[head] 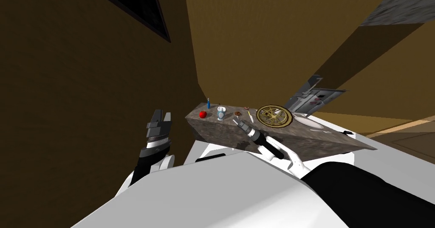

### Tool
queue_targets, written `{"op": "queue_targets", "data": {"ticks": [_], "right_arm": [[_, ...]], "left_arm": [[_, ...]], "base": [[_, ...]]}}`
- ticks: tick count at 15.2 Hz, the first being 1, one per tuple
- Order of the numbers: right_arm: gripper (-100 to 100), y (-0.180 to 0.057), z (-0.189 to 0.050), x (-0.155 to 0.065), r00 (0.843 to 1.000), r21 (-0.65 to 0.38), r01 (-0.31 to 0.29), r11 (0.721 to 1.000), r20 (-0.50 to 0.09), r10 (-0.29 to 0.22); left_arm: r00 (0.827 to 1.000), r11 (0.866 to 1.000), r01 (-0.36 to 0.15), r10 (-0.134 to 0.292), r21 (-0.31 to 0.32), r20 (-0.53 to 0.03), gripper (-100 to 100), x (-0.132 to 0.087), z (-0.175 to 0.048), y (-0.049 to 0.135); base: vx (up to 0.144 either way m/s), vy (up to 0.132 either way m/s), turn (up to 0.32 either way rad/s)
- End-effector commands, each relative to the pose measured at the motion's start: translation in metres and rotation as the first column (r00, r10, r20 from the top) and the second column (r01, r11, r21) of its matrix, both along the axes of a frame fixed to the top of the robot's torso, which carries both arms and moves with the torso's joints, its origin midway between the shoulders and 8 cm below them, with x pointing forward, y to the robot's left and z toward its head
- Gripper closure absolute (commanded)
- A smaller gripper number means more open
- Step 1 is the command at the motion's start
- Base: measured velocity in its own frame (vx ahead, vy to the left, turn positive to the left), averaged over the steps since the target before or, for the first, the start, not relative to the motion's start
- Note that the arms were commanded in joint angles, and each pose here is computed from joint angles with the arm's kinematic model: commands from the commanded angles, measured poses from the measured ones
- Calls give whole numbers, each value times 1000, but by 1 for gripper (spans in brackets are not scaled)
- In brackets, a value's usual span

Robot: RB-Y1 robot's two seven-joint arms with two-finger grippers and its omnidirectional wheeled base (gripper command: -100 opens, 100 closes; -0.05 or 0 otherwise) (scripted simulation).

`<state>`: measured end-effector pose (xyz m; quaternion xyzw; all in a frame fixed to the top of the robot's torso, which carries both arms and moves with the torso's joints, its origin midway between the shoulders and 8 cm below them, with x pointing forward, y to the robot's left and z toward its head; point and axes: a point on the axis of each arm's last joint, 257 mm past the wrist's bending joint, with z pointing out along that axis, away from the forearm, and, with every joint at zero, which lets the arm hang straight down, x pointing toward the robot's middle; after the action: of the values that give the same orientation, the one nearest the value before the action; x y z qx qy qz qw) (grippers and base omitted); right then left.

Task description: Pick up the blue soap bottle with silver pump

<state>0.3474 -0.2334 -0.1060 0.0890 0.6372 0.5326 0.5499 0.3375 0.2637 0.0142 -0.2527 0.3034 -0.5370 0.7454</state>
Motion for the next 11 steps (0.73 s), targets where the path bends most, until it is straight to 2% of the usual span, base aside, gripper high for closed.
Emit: {"op": "queue_targets", "data": {"ticks": [1, 6, 11], "right_arm": [[-100, -3, -9, -2, 1000, -54, -20, 998, -23, 19], [-100, -5, -20, -5, 996, -149, -69, 986, -58, 61], [-100, -14, -38, -8, 989, -264, -123, 957, -111, 97]], "left_arm": [[1000, 1000, 0, 0, 0, 0, 0, 0, 0, 0], [1000, 1000, 0, 0, 0, 0, 0, 0, 0, 0], [1000, 1000, 0, 0, 0, 0, 0, 0, 0, 0]], "base": [[25, 4, 98], [32, -3, 93], [38, 0, 97]]}}
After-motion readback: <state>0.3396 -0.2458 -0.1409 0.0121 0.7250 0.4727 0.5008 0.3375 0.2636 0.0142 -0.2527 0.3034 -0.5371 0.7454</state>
